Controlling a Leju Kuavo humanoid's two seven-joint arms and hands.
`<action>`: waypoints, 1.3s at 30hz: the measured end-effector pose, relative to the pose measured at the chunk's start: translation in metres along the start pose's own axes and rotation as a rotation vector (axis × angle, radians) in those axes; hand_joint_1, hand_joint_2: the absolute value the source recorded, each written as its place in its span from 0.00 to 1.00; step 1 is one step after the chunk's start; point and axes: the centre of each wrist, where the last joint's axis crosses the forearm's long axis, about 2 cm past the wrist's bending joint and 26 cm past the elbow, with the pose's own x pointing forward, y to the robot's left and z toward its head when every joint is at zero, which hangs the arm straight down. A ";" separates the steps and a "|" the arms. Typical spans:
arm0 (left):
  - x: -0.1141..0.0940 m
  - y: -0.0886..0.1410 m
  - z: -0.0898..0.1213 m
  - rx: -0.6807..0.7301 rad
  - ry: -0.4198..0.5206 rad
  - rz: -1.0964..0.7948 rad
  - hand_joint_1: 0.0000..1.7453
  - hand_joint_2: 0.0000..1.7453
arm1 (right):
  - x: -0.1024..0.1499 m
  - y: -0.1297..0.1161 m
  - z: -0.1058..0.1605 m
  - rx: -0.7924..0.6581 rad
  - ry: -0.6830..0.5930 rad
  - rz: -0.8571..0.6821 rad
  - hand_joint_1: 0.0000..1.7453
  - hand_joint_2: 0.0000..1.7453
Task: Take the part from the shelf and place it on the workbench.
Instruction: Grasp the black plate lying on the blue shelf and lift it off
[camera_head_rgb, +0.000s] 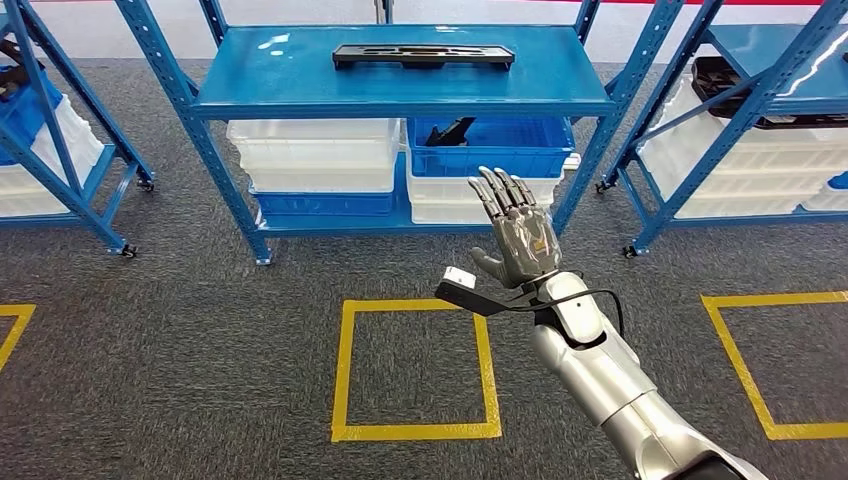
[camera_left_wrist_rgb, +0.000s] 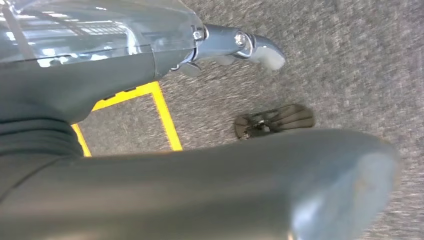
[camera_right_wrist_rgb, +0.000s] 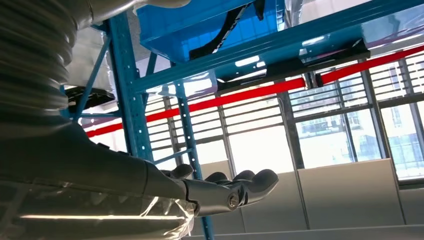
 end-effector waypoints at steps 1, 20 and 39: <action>0.000 -0.001 0.000 -0.002 0.000 0.000 0.00 0.00 | 0.000 0.000 0.000 0.000 0.000 0.001 0.00 1.00; 0.001 -0.003 0.000 -0.011 0.005 -0.018 0.00 0.00 | 0.001 -0.006 -0.010 -0.003 0.000 0.047 0.00 1.00; 0.013 -0.001 -0.003 -0.032 0.008 -0.078 0.00 0.00 | -0.029 -0.032 -0.063 0.066 0.108 0.199 0.00 1.00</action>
